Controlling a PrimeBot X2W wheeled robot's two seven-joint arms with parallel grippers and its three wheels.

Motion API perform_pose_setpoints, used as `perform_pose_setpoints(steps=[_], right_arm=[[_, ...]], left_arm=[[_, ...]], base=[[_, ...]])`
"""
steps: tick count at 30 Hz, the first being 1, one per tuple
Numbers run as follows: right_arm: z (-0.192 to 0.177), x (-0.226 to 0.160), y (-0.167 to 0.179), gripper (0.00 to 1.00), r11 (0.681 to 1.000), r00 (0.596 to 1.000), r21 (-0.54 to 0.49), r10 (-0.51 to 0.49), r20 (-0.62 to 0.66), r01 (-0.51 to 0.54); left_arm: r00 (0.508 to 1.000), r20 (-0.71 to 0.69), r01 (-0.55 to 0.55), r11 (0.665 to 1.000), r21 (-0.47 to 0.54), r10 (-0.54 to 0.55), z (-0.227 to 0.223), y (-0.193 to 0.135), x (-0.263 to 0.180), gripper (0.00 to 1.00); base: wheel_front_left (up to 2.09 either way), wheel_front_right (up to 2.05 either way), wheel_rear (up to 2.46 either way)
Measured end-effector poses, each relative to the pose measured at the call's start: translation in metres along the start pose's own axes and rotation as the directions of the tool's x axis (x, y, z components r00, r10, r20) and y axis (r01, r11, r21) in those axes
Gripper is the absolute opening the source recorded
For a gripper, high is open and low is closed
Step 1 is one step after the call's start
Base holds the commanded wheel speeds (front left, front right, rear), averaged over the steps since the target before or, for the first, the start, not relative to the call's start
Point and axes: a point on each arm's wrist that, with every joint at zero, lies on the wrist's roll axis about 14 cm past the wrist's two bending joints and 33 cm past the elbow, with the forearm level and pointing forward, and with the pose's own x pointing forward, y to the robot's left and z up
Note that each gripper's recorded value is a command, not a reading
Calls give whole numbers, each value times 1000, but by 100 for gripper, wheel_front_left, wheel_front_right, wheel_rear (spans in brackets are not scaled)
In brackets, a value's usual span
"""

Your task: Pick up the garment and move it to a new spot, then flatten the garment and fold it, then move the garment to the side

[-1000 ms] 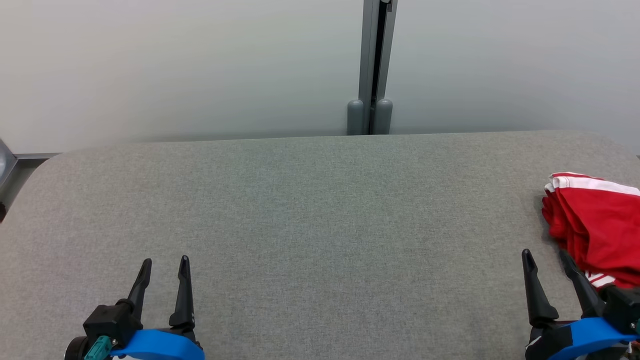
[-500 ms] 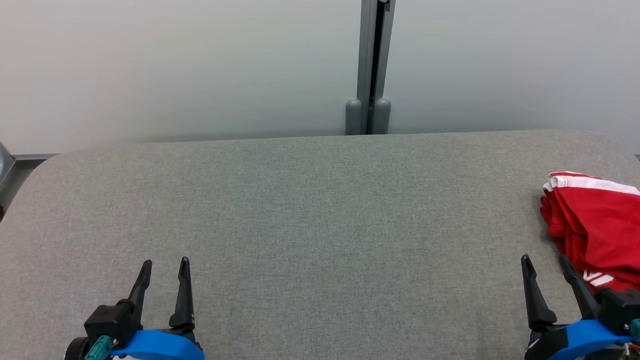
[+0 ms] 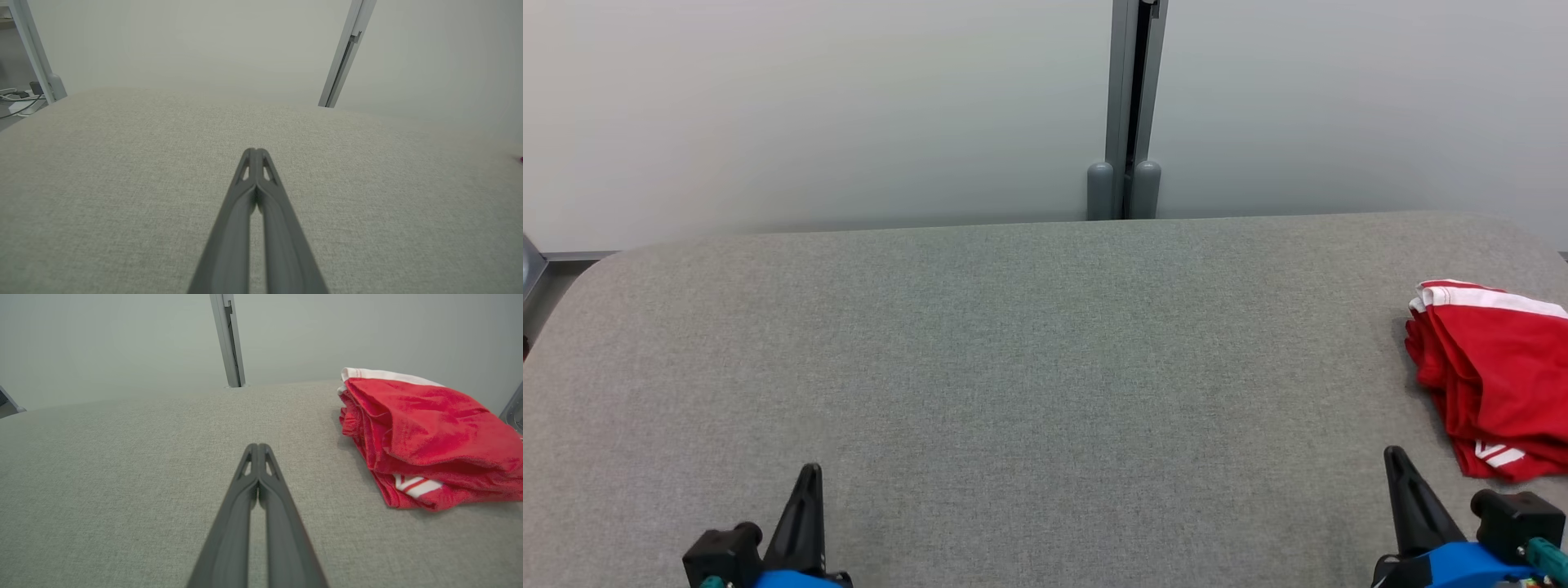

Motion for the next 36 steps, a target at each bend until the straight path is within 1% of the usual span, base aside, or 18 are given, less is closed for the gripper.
perform_pose_setpoints(steps=[5, 9, 15, 26, 36], right_arm=[[-20, -6, 0, 0, 1000, 998, 24, -9, -62, 11], [-21, -6, -1, 0, 995, 998, 100, -18, -65, 25], [-21, -5, -2, 0, 977, 997, 211, -27, -68, 40], [-15, 0, -1, 0, 920, 998, 389, -35, -53, 53], [-8, 5, 0, 0, 849, 999, 526, -34, -39, 49]], left_arm=[[997, -69, -20, 999, -29, 18, -23, 1, -11, 0], [996, -76, -45, 994, -99, 38, -23, 4, -11, 0], [995, -73, -83, 976, -202, 70, -20, 10, -9, 0], [993, -62, -116, 922, -370, 100, -10, 15, -4, 0], [992, -47, -125, 856, -502, 117, 0, 19, 1, 0]], base=[[0, 0, 0], [0, 0, 0], [0, 0, 0], [0, 0, 0], [0, 0, 0]])
